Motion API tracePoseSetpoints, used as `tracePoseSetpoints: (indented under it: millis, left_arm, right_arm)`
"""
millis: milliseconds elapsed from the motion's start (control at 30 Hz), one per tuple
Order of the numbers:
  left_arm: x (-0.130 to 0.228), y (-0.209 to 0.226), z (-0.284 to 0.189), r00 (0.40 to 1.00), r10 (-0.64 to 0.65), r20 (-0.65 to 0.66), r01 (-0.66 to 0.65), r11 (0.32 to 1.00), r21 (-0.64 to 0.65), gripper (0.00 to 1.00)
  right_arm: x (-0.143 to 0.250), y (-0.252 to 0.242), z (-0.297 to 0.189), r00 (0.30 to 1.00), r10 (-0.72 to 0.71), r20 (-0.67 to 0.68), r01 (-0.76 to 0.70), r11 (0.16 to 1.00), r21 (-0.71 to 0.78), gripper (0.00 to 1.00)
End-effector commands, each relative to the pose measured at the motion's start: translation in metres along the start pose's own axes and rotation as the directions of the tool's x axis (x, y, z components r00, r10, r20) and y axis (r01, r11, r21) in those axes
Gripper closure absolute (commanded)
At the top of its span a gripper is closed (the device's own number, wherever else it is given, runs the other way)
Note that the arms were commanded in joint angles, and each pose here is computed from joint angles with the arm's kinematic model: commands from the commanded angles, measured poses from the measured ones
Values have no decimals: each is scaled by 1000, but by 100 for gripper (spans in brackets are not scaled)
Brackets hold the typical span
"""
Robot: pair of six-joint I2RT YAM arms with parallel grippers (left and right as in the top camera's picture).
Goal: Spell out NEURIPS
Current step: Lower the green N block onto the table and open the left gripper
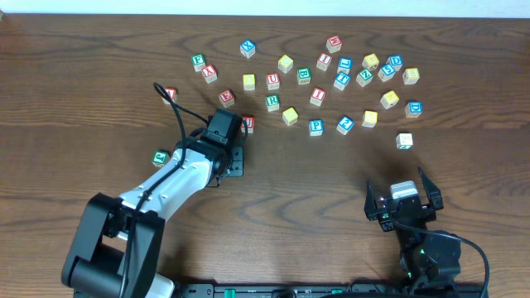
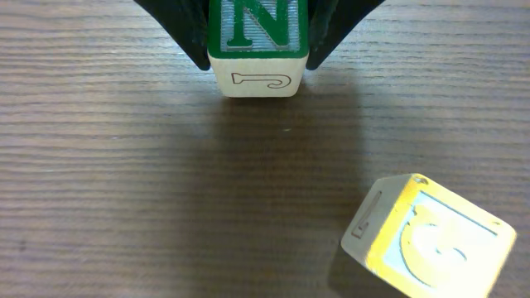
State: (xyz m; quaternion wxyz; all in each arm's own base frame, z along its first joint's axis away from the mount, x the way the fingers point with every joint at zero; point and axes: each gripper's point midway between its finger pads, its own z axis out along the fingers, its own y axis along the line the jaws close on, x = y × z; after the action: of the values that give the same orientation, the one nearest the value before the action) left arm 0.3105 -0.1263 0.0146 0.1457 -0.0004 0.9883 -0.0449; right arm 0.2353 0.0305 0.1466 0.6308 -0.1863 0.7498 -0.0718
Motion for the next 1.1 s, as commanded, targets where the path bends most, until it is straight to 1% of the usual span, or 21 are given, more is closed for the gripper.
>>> tracePoseSetpoints:
  millis: [0, 833, 967, 1000, 1067]
  left_arm:
    - [5, 2, 6, 999, 27, -20, -27, 1000, -15, 90]
    - [11, 5, 11, 998, 32, -53, -33, 999, -25, 90]
    - [11, 4, 10, 998, 32, -52, -33, 999, -24, 83]
    - [10, 4, 10, 998, 32, -52, -33, 999, -25, 78]
    - [9, 4, 10, 998, 32, -51, -33, 999, -24, 76]
  right_arm:
    - [1, -3, 0, 1000, 15, -2, -15, 1000, 11, 1]
    - [1, -3, 0, 1000, 15, -2, -15, 1000, 11, 1]
    - [1, -3, 0, 1000, 15, -2, -15, 1000, 11, 1]
    - [1, -3, 0, 1000, 15, -2, -15, 1000, 11, 1]
    - [1, -3, 0, 1000, 15, -2, -15, 1000, 11, 1]
